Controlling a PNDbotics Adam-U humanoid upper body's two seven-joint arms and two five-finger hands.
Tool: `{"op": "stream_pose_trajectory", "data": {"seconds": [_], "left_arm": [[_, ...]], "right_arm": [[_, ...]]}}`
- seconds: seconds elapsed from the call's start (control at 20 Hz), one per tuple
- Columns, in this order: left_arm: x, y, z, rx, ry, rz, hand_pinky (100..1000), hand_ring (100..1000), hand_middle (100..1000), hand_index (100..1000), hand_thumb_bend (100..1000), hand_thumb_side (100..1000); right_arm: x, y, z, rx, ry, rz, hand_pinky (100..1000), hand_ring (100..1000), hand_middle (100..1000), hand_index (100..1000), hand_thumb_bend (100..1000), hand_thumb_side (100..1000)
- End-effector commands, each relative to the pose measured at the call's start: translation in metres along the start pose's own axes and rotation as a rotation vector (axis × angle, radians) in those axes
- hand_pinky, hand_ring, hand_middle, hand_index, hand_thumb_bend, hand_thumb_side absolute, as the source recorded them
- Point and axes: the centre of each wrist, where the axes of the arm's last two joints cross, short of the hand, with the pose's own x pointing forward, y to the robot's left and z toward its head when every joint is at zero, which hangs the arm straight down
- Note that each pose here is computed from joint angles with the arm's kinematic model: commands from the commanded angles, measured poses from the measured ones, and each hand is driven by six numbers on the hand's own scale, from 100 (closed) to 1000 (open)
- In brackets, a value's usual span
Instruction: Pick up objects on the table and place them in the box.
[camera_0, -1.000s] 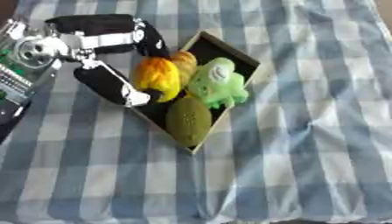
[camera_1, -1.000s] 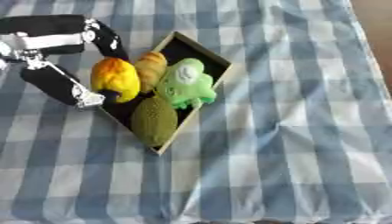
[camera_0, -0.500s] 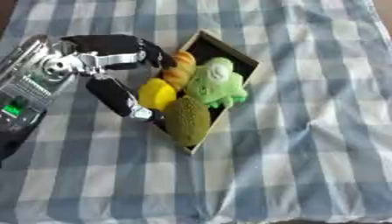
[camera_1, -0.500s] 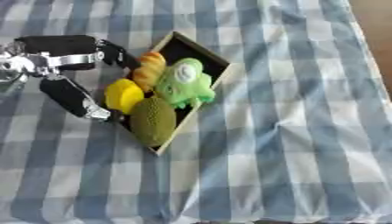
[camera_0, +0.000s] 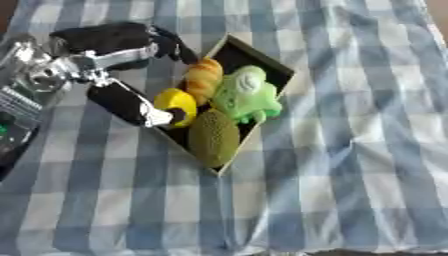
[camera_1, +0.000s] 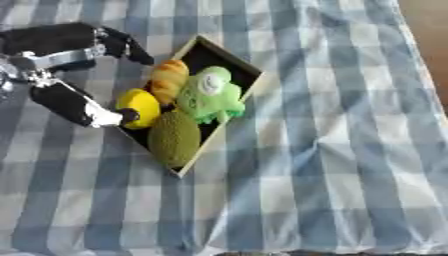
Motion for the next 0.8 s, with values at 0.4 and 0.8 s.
{"op": "stream_pose_trajectory", "data": {"seconds": [0.4, 0.8], "left_arm": [[-0.021, 0.041, 0.100, 0.693, 0.120, 0.101, 794, 834, 778, 874, 236, 584], [-0.055, 0.013, 0.149, 1.096, 0.406, 0.307, 787, 867, 819, 913, 204, 735]], "right_arm": [[-0.001, -0.015, 0.002, -0.072, -0.030, 0.031, 887, 862, 767, 794, 100, 482], [-0.007, -0.015, 0.008, -0.109, 0.029, 0.010, 890, 890, 799, 817, 100, 539]]}}
